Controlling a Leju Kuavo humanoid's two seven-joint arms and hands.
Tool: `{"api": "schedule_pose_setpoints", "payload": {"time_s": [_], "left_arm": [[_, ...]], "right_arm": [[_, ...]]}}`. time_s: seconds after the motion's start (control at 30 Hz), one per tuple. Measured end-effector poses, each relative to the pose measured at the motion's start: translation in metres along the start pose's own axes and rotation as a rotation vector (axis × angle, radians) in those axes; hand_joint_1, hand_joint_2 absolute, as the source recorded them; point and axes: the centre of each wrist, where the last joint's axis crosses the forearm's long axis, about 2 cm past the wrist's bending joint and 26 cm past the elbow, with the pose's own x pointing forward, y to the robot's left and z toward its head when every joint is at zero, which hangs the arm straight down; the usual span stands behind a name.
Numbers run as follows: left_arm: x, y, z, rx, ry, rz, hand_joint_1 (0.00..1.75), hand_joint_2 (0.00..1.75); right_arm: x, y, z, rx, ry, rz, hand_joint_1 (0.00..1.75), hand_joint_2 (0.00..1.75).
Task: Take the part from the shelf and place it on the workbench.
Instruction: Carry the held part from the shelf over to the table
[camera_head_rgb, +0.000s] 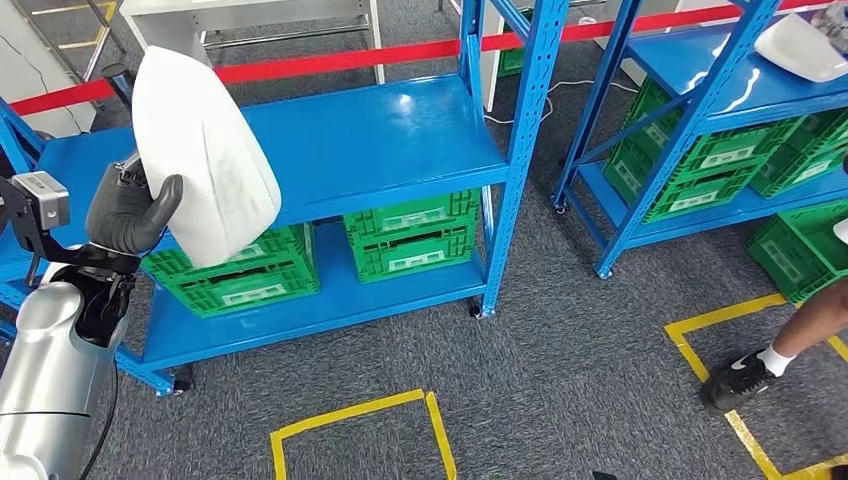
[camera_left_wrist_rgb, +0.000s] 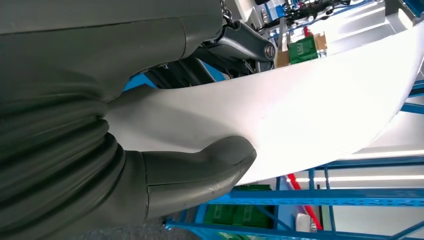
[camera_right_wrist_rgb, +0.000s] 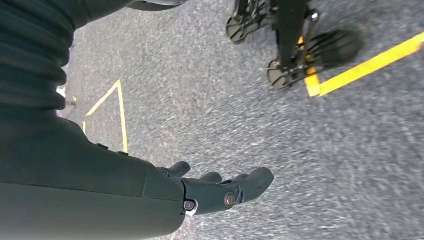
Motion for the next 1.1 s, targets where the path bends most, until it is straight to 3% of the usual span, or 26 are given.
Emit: {"api": "schedule_pose_setpoints", "payload": {"time_s": [1.1], "left_arm": [[0.007, 0.015, 0.003, 0.012, -0.002, -0.034, 1.75, 1.75]], "right_arm": [[0.002, 0.002, 0.0, 0.031, -0.008, -0.007, 0.0, 1.75]]}}
